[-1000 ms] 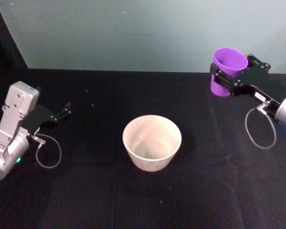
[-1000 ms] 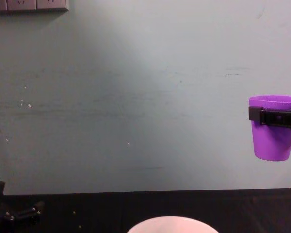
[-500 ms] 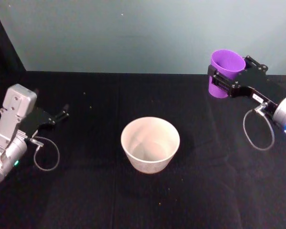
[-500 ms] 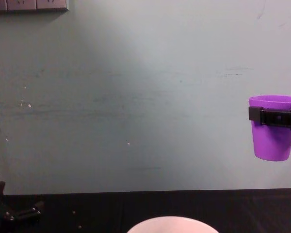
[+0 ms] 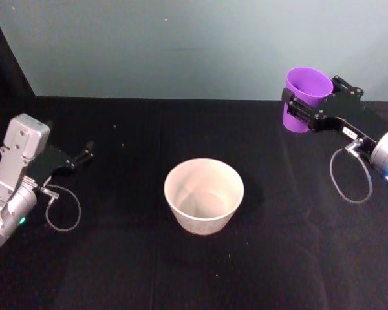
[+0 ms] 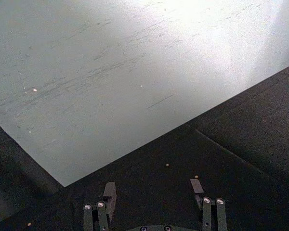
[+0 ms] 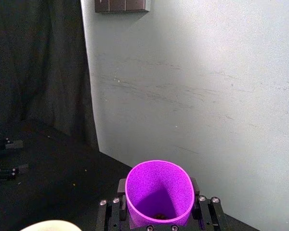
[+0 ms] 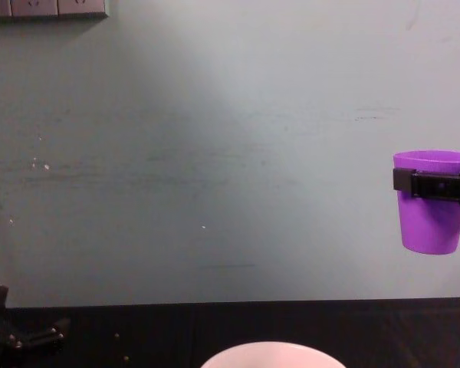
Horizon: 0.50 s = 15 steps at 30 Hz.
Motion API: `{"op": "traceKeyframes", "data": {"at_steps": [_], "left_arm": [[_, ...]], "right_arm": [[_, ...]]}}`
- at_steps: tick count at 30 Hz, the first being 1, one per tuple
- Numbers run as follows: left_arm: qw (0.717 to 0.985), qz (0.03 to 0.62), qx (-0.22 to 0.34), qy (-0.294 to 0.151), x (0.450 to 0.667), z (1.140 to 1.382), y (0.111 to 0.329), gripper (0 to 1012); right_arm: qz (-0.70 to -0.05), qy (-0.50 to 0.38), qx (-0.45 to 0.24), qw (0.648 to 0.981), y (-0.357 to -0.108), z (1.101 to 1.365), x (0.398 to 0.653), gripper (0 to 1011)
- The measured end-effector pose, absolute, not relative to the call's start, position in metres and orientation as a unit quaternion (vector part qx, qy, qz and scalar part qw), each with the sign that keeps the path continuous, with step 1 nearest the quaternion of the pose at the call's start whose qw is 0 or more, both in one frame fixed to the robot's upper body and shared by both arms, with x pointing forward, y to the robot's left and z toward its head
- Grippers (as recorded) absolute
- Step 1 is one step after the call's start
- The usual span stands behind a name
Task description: Pick up the cup and pour the mung beans from the cup into the bowl.
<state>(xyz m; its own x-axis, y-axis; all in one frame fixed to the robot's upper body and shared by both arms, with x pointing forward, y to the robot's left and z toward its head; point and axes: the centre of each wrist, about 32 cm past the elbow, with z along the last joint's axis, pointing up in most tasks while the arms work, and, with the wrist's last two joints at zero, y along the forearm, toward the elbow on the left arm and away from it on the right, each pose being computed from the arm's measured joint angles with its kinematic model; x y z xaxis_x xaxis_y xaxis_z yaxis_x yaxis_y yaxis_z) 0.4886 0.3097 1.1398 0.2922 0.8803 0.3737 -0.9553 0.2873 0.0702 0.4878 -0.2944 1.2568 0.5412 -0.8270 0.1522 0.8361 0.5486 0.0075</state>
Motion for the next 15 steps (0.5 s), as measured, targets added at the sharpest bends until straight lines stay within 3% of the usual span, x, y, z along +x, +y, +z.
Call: {"op": "traceKeyframes", "data": {"at_steps": [15], "left_arm": [[0.791,0.58,0.141,-0.132,0.4886,1.1398,0.3097,1000]], "right_arm": [[-0.474,-0.069,-0.033,0.877,-0.2945,1.2568,0.4878,734]]}}
